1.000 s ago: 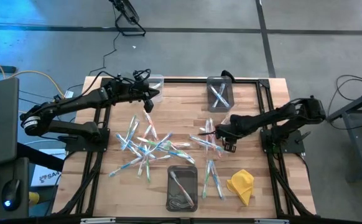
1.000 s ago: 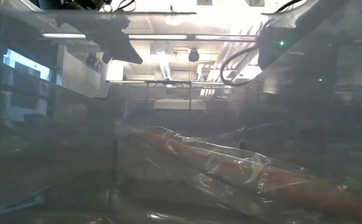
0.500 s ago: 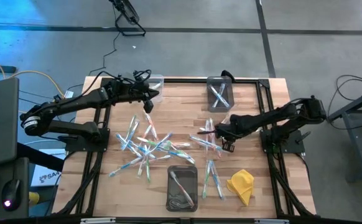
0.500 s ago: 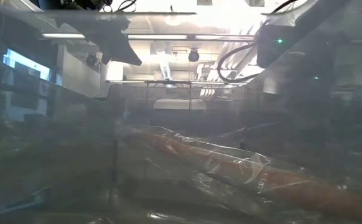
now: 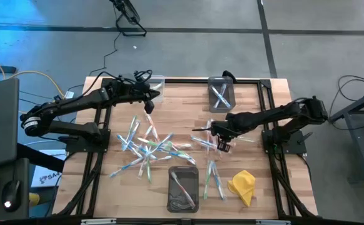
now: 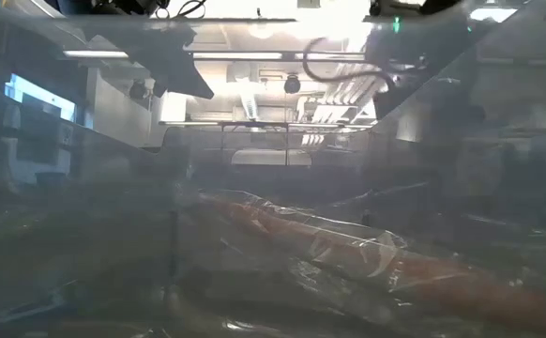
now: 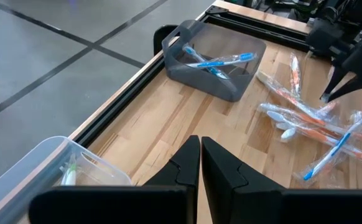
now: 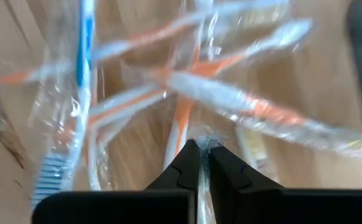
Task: Pick & Place Toothbrushes
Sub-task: Put the green toothbrush into the transparent bin, then put the orange toothbrush into the bottom black bin
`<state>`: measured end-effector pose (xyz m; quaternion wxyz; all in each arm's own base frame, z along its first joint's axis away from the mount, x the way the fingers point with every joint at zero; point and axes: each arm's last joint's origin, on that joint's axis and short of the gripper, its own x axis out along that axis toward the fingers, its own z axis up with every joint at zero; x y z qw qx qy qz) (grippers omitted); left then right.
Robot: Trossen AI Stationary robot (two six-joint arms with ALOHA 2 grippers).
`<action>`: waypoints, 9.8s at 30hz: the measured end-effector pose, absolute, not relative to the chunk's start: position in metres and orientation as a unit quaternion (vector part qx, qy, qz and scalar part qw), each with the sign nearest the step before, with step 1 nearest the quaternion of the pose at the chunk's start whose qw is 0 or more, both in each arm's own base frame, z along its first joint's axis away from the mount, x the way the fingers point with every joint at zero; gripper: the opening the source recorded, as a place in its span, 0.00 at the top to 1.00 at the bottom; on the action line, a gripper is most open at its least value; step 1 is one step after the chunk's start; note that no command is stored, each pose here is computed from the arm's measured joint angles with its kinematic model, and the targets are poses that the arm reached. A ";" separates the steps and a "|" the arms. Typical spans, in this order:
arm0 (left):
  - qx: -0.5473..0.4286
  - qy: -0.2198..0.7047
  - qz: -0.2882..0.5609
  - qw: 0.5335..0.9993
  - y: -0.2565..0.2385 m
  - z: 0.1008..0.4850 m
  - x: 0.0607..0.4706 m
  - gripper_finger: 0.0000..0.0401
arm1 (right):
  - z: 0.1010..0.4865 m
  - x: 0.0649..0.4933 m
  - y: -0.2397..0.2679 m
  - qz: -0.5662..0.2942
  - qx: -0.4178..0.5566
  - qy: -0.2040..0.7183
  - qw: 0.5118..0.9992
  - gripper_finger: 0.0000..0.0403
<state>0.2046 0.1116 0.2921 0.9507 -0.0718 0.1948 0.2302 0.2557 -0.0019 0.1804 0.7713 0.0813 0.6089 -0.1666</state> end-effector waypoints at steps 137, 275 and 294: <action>-0.052 -0.041 0.027 0.997 0.108 0.290 0.283 0.90 | 0.401 0.356 -0.076 -0.106 0.070 0.003 0.992 0.99; -0.106 0.384 0.460 0.794 0.217 0.174 0.191 0.64 | 0.406 0.252 -0.064 -0.289 0.137 0.192 0.928 0.43; -0.094 0.364 0.362 0.853 0.188 0.212 0.245 0.82 | 0.406 0.252 -0.065 -0.289 0.133 0.193 0.928 0.43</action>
